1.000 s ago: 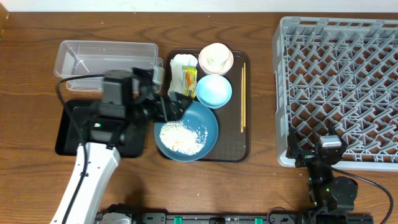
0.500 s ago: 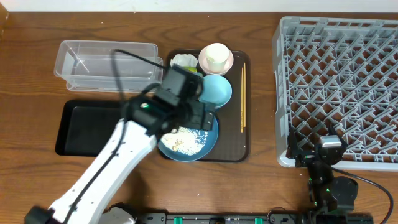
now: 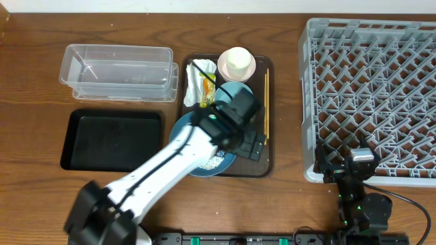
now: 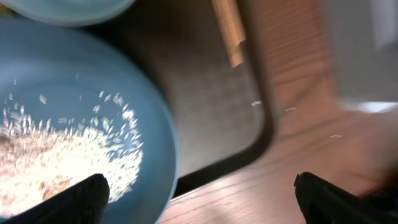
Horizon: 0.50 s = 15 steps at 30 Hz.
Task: Sort waste into correct bins and load items into the dishwasher rack
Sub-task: 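Reach the left gripper to the rim of the large blue plate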
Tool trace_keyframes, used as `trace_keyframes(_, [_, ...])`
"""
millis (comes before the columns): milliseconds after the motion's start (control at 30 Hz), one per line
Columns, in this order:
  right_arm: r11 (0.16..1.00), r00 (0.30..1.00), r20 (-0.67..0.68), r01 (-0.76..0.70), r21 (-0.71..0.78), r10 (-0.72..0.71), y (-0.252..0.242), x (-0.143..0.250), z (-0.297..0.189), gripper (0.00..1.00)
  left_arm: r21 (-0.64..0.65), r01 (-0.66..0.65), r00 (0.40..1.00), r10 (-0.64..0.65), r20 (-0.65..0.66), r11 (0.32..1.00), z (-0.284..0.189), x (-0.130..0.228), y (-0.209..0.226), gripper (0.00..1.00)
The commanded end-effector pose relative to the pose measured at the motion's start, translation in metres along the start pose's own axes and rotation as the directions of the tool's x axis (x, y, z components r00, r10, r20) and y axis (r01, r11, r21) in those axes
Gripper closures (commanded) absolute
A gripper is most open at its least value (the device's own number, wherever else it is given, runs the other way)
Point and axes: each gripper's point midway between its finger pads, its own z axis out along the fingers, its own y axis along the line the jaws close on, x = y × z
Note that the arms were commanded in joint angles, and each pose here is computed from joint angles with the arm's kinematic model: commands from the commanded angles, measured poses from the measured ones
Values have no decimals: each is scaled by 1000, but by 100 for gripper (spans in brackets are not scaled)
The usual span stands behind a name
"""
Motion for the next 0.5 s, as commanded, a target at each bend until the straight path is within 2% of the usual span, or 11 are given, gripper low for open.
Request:
trace_keyframes(0, [1000, 1000, 0, 12, 7, -12, -2, 0, 0, 1, -167, 79, 997, -73, 40, 983, 12, -6, 23, 2])
trace_keyframes(467, [1000, 1000, 1, 12, 7, -12, -2, 0, 0, 1, -260, 4, 995, 22, 95, 966, 32, -18, 18, 0])
